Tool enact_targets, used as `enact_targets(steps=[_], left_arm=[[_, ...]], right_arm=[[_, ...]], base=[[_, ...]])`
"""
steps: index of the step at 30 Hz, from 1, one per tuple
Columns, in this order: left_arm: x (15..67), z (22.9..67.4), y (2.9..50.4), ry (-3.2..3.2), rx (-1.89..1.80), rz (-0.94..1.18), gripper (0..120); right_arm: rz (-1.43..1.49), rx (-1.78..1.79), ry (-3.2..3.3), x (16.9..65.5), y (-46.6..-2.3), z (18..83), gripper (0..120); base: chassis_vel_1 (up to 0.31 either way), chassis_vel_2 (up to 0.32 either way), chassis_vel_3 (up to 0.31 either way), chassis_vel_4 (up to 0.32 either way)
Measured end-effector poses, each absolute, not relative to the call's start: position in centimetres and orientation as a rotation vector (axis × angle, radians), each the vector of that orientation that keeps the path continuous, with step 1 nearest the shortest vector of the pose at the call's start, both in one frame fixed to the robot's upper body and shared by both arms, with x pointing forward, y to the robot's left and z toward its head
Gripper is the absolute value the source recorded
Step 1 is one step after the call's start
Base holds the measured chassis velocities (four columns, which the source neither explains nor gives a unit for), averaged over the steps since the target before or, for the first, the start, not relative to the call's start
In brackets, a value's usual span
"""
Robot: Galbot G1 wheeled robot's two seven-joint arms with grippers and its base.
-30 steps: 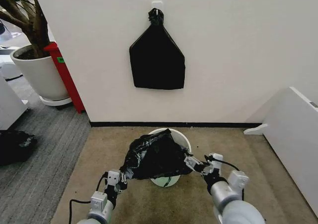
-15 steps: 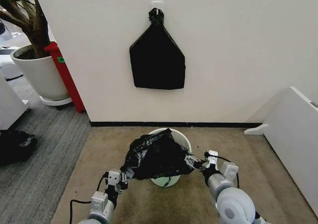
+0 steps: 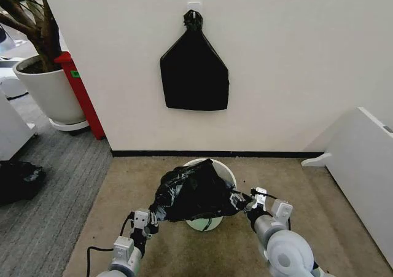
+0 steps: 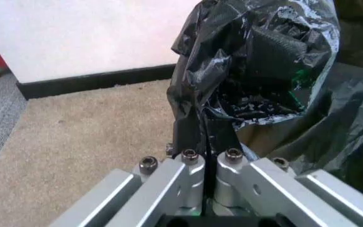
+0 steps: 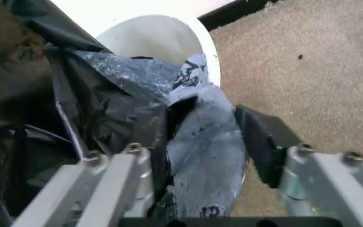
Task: Place the garbage bag over the trash bin.
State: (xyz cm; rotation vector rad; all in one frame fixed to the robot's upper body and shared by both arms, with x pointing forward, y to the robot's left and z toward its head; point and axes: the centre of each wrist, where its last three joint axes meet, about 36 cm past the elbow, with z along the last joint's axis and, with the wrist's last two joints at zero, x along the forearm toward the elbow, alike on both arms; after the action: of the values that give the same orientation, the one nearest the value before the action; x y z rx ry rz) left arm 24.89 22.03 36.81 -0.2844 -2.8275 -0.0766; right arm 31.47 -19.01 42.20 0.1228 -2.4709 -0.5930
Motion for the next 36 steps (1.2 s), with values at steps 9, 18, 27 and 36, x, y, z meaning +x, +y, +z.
enact_targets(steps=[9,18,27,36], left_arm=[[24.8,36.8,21.8,-2.829,-0.283,-0.064,0],[24.3,36.9,21.4,-2.825,-0.275,-0.043,0],[22.1,37.3,20.3,-2.753,-0.238,0.002,0],[23.3,35.5,20.3,-2.654,-0.167,0.025,0]], right_arm=[[-0.6,0.099,-2.507,31.2,-19.1,42.6,0],[-0.611,0.092,-2.589,29.9,-18.9,45.3,0],[-0.554,0.005,-2.564,28.7,-19.5,44.4,0],[-0.514,-0.064,-2.524,30.6,-20.4,40.0,0]], base=[[0.0,0.0,0.0,0.0],[0.0,0.0,0.0,0.0],[0.0,0.0,0.0,0.0],[0.0,0.0,0.0,0.0]])
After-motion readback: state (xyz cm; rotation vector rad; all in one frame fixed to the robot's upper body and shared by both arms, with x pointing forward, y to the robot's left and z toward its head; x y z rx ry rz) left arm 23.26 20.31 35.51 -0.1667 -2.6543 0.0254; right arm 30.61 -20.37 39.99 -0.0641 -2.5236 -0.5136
